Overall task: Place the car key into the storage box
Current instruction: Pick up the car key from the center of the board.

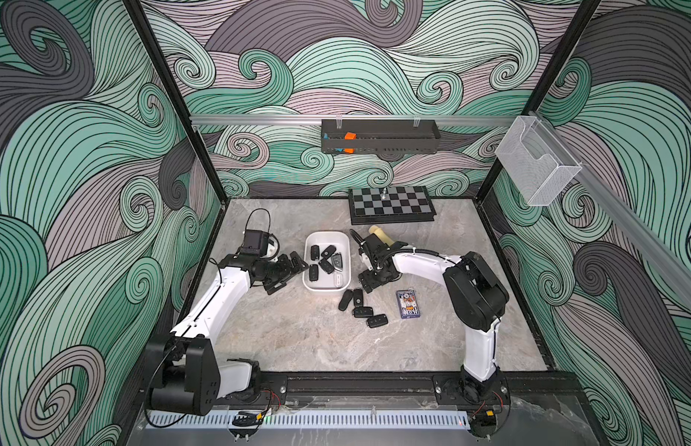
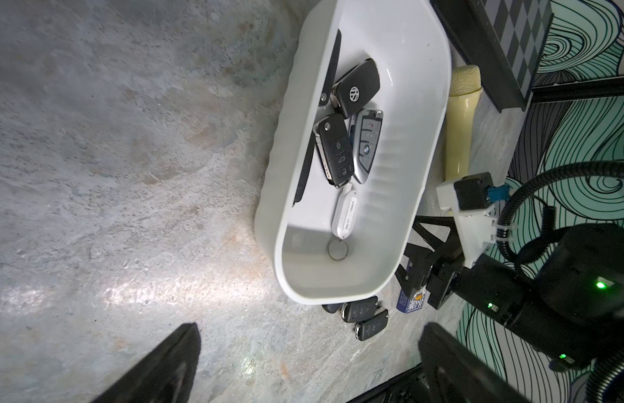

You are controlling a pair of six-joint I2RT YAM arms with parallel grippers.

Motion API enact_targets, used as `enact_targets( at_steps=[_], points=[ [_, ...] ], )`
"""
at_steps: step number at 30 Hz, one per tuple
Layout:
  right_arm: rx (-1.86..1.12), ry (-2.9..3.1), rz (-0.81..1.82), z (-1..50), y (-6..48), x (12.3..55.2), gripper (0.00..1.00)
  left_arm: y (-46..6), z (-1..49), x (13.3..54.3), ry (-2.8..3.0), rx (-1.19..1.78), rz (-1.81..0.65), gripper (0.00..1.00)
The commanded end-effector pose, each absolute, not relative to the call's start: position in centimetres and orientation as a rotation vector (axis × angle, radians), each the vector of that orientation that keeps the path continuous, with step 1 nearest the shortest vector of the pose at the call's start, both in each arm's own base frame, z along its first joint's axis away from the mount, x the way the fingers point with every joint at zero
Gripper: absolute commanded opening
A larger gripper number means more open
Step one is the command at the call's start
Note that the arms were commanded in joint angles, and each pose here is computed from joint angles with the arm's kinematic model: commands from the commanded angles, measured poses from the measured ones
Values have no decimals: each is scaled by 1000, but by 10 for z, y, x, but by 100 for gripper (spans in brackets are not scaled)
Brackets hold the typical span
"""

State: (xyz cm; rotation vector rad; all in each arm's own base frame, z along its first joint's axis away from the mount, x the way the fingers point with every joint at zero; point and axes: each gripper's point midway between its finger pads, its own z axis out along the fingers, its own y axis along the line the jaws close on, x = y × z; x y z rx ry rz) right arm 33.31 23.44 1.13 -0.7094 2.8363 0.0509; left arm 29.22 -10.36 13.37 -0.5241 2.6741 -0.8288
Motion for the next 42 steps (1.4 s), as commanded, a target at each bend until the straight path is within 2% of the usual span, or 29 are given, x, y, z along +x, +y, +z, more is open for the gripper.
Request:
enact_targets(
  at_steps=[1,11,15,21,33,42],
  points=[
    [-738,2869,61,-3,234,331,79,-105,138,290,2680,-508,-837,99],
    [-680,2892,61,-1,229,328,46,-105,137,288,2684,-507,-840,99],
    [-651,2894,103,8,231,327,37,-105,136,286,2681,-503,-845,99],
    [-594,2873,151,34,232,327,33,-106,136,282,2670,-493,-851,99],
    [-364,2803,318,105,235,317,32,-110,122,267,2679,-480,-900,99],
    [-227,2732,518,144,269,310,34,-112,111,257,2696,-467,-927,99]
  ],
)
